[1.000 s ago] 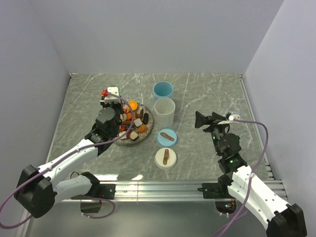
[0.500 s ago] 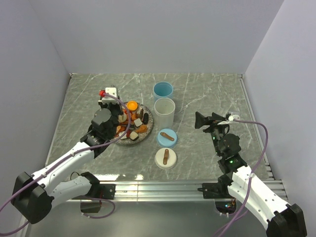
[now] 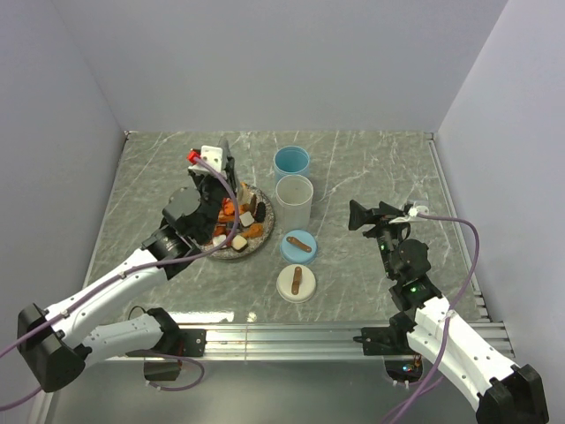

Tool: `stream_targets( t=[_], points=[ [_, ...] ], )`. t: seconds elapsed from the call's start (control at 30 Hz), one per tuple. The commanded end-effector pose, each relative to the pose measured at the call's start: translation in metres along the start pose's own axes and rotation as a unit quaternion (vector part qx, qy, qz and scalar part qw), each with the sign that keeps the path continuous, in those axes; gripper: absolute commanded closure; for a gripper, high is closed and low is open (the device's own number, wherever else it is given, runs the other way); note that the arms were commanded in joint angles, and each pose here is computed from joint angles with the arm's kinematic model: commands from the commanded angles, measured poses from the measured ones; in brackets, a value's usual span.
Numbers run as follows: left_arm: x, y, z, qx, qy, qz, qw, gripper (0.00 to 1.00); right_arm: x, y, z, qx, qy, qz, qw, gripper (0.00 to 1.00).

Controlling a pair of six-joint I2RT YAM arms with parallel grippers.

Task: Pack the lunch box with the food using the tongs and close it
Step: Pick up the food using the clamp, then place the food into the lunch box

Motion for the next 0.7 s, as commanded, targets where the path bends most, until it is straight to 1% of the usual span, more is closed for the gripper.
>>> stream_targets(
  t=[0.0, 0.07, 0.1, 0.2, 0.23, 0.4, 0.67],
  points=[
    [0.042, -0.004, -0.042, -0.073, -0.014, -0.033, 0.997, 0.91, 0.010, 0.000, -0.004, -0.008, 0.002, -0.022, 1.000, 0.02],
    [0.051, -0.005, -0.057, -0.100, -0.023, -0.036, 0.994, 0.91, 0.011, 0.001, -0.004, -0.010, 0.003, -0.023, 1.000, 0.02],
    [0.053, -0.008, -0.071, -0.125, -0.025, -0.033, 0.991, 0.91, 0.011, 0.001, -0.004, -0.009, 0.002, -0.022, 1.000, 0.02],
    [0.061, -0.010, -0.090, -0.153, -0.028, -0.037, 0.987, 0.91, 0.011, 0.000, -0.003, -0.008, 0.002, -0.022, 1.000, 0.02],
    [0.056, -0.008, -0.097, -0.160, -0.022, -0.031, 0.986, 0.91, 0.010, 0.000, -0.004, -0.008, 0.002, -0.021, 1.000, 0.02],
    [0.059, -0.004, -0.127, -0.194, -0.020, -0.032, 0.980, 0.91, 0.011, 0.000, -0.004, -0.008, 0.003, -0.023, 1.000, 0.02],
    [0.053, 0.011, -0.152, -0.218, -0.012, -0.028, 0.976, 0.91, 0.010, 0.000, -0.003, -0.005, 0.003, -0.023, 1.000, 0.02]
  ],
)
Point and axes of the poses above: each gripper's point midway between its finger pads, its own y axis out along the fingers, its own z axis along the line the jaws close on, x = y × z, the point moved 1 cm from there along -y, back along the fingers, and after that the axes turned 13 degrees about -y, right-handed, at the moved point
